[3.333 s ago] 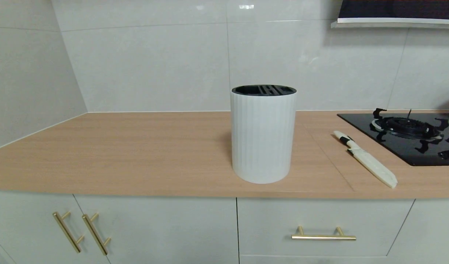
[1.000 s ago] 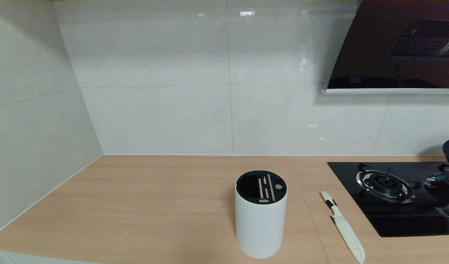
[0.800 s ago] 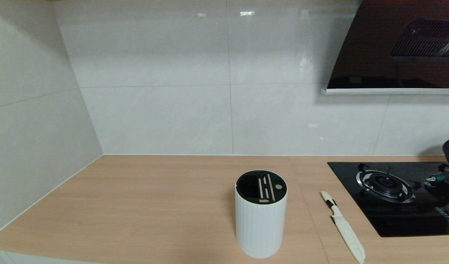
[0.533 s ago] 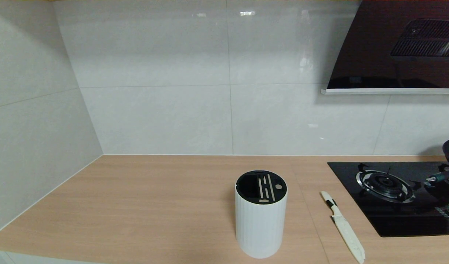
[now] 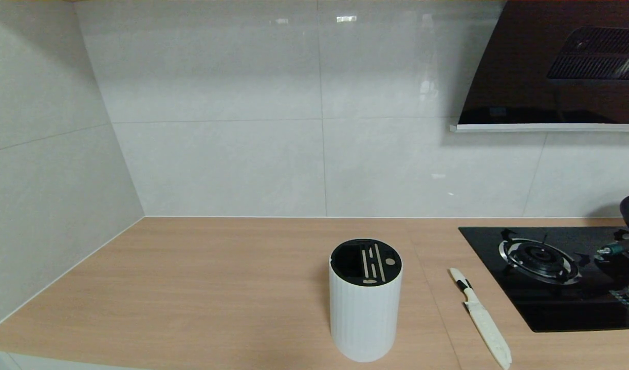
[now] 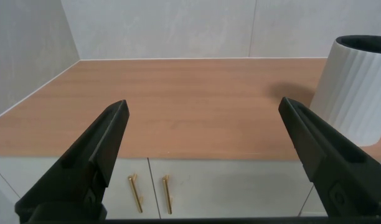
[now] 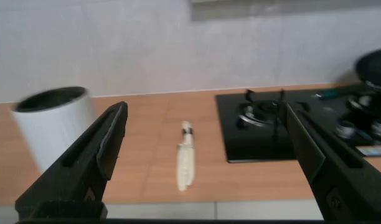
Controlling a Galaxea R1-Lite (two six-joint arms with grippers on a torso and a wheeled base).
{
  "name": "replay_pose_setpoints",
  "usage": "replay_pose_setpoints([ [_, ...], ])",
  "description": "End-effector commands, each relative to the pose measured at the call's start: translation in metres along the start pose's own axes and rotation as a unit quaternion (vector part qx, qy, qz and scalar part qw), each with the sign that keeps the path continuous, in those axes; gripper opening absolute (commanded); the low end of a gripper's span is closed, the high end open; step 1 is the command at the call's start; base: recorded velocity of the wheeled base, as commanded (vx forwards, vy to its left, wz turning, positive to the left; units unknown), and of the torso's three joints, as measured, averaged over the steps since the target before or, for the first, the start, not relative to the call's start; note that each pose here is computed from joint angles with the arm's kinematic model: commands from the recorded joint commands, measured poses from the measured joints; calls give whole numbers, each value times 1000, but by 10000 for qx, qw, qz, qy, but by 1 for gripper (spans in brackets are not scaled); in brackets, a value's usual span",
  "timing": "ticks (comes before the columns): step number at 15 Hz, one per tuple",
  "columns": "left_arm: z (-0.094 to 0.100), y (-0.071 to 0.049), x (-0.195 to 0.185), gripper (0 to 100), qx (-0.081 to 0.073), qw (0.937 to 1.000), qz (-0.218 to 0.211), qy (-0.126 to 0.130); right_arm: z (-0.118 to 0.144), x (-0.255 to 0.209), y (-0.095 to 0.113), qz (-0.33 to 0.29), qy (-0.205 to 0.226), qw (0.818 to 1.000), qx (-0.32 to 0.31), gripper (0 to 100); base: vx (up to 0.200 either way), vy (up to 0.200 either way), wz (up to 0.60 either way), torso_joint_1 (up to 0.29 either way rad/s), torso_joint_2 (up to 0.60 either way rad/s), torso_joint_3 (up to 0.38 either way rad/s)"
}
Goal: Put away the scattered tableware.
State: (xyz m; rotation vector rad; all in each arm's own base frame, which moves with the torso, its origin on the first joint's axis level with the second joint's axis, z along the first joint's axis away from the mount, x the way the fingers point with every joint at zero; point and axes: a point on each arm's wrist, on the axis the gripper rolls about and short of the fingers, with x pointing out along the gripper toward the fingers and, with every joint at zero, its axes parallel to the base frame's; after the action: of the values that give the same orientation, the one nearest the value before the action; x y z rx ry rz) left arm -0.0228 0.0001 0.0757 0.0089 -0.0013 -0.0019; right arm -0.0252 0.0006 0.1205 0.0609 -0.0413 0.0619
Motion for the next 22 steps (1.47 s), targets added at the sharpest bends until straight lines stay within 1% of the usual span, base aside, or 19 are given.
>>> replay_pose_setpoints([
  [1,0,0,0,100,1,10000,2,-1,28,45,2,383,1361,9899,115,100,0,0,0,0,0,0],
  [2,0,0,0,100,1,10000,2,-1,35,61,2,383,1702,9846,145,100,0,0,0,0,0,0],
  [3,0,0,0,100,1,10000,2,-1,40,83,2,459,2113,9762,178,100,0,0,0,0,0,0],
  [4,0,0,0,100,-6,10000,2,-1,44,102,4,548,2426,9684,186,100,0,0,0,0,0,0],
  [6,0,0,0,100,-14,10000,2,-1,41,148,7,597,3014,9514,189,100,0,0,0,0,0,0],
  [7,0,0,0,100,-14,10000,2,-9,36,171,7,566,3195,9457,194,100,0,0,0,0,0,0],
  [9,0,0,0,100,-14,10000,2,-1,24,206,7,539,3346,9406,197,100,0,0,0,0,0,0],
  [13,0,0,0,100,-14,10000,2,-1,1,253,8,538,3520,9343,197,100,0,0,0,0,0,0],
  [14,0,0,0,100,-14,10000,2,-9,-11,273,8,518,3662,9289,201,100,0,0,0,0,0,0],
  [15,0,0,0,100,-22,10000,2,-9,-17,280,7,506,3727,9263,218,100,0,0,0,0,0,0],
  [17,0,0,0,100,-22,10000,2,-1,-50,309,7,505,3953,9169,215,100,0,0,0,0,0,0],
  [19,0,0,0,100,-14,10000,2,-1,-86,325,10,431,4079,9119,123,100,0,0,0,0,0,0],
  [22,0,0,0,100,-14,10000,2,-1,-118,336,8,213,4172,9086,24,100,0,0,0,0,0,0],
])
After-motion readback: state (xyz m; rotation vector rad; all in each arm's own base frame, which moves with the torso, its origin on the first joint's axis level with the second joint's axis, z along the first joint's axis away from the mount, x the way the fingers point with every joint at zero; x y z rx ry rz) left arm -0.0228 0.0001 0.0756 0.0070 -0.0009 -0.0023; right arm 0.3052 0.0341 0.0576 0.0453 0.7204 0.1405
